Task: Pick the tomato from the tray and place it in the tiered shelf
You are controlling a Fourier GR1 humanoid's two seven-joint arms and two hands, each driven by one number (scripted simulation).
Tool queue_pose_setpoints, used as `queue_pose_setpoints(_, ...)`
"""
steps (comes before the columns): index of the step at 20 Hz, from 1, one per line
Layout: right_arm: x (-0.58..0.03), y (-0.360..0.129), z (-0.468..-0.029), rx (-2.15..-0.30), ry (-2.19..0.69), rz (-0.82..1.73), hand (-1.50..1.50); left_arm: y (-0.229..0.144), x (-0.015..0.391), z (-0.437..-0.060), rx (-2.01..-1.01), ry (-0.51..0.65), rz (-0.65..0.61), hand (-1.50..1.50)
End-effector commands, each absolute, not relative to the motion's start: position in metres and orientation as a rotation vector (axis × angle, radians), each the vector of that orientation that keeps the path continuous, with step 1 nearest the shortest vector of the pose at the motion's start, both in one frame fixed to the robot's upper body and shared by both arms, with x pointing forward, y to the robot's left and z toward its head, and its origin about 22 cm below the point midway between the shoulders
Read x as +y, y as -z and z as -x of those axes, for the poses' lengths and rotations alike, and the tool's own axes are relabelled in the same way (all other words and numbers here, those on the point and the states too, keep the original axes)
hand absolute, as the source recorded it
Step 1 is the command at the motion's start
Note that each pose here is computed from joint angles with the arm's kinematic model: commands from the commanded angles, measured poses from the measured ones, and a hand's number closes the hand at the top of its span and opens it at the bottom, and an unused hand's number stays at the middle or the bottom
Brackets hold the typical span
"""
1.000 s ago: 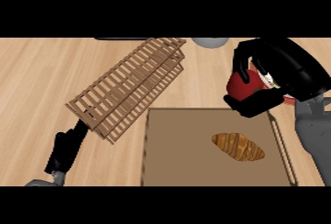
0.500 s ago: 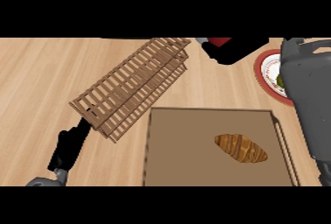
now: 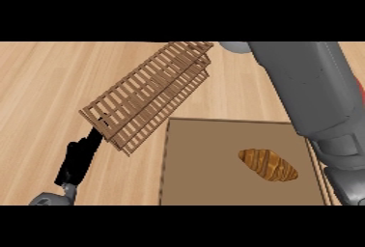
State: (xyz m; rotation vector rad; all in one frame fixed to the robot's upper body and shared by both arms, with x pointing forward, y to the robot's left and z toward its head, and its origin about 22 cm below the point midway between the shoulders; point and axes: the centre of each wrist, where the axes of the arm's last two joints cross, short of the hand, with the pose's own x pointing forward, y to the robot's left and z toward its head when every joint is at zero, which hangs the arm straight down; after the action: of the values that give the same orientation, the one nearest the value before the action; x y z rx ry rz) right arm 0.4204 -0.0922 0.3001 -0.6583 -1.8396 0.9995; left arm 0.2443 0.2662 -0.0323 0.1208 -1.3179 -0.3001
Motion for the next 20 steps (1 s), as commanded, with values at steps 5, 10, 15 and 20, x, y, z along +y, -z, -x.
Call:
queue_pose_setpoints(5, -0.039, -0.279, -0.442, -1.803, -1.155, 0.653, 1.50, 0.026, 0.259, -0.259, -1.331, 0.341, -0.088, 0.00)
queue_pose_setpoints(10, -0.009, -0.258, -0.443, -1.770, -1.181, 0.616, 1.50, 0.037, 0.262, -0.257, -1.345, 0.324, -0.083, 0.00)
queue_pose_setpoints(15, -0.005, -0.242, -0.446, -1.688, -1.199, 0.473, 1.50, 0.021, 0.243, -0.265, -1.347, 0.365, -0.048, 0.00)
queue_pose_setpoints(20, -0.030, -0.226, -0.458, -1.529, -0.826, -0.016, -1.50, 0.028, 0.245, -0.258, -1.359, 0.379, -0.039, 0.00)
